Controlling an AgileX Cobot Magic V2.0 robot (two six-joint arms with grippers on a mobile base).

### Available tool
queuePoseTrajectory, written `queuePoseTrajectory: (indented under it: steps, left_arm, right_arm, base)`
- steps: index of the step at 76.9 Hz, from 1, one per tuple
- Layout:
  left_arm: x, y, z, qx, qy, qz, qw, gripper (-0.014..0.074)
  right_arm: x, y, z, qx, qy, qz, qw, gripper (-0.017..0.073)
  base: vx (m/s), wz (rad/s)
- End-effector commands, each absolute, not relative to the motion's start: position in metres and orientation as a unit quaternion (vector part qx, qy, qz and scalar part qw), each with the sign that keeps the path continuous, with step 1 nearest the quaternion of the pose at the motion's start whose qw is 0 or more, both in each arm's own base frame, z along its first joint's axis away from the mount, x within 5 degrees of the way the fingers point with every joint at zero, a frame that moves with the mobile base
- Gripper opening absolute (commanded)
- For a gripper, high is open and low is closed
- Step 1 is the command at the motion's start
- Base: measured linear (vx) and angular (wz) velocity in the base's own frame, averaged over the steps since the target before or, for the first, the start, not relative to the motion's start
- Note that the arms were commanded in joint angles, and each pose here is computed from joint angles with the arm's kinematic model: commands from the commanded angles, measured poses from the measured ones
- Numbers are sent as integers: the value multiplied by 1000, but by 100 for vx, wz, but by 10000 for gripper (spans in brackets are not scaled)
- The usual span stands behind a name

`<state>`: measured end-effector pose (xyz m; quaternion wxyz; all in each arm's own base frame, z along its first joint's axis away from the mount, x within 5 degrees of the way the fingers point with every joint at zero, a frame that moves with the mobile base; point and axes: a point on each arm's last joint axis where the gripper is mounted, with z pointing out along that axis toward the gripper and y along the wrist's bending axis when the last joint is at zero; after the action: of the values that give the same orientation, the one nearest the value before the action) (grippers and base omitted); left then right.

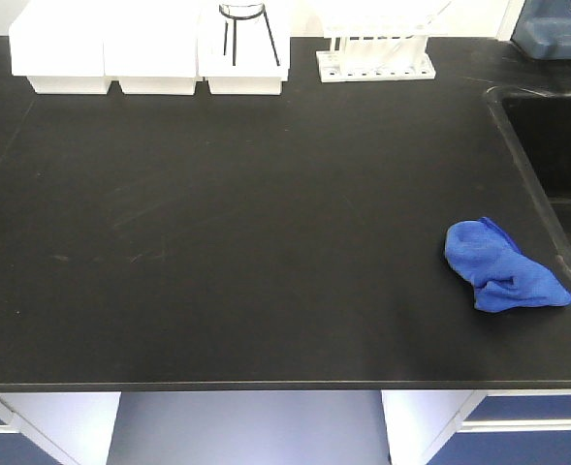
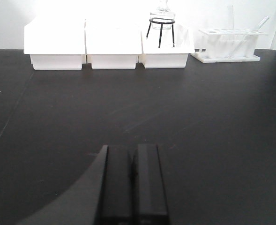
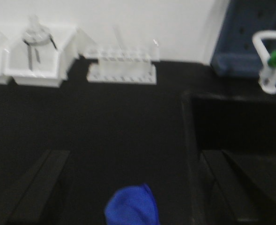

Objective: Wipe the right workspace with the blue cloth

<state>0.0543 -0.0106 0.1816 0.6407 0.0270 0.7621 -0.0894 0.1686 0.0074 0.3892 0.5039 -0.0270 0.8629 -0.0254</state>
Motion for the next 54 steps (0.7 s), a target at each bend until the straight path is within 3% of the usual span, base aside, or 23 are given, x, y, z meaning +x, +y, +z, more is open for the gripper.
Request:
queuePoseTrajectory:
  steps: [1,20,34,54]
  left_arm:
    - [54,-10,197,23,727,-95,680,-6]
    - [54,-10,197,23,727,-94,680,-6]
    - [54,-10,197,23,727,-94,680,-6]
    - [54,-10,197,23,727,-95,680,-6]
  right_arm:
    - [188,-1,393,-12,874,-60,481,557]
    - [244,-1,322,-8,960,-56,275,554]
    - [273,6,285,-10,976,-22,217,554]
    - [297,7,236,-17,990,-25,138,554]
  base:
    - [0,0]
    - [0,0]
    - [0,0]
    - [0,0]
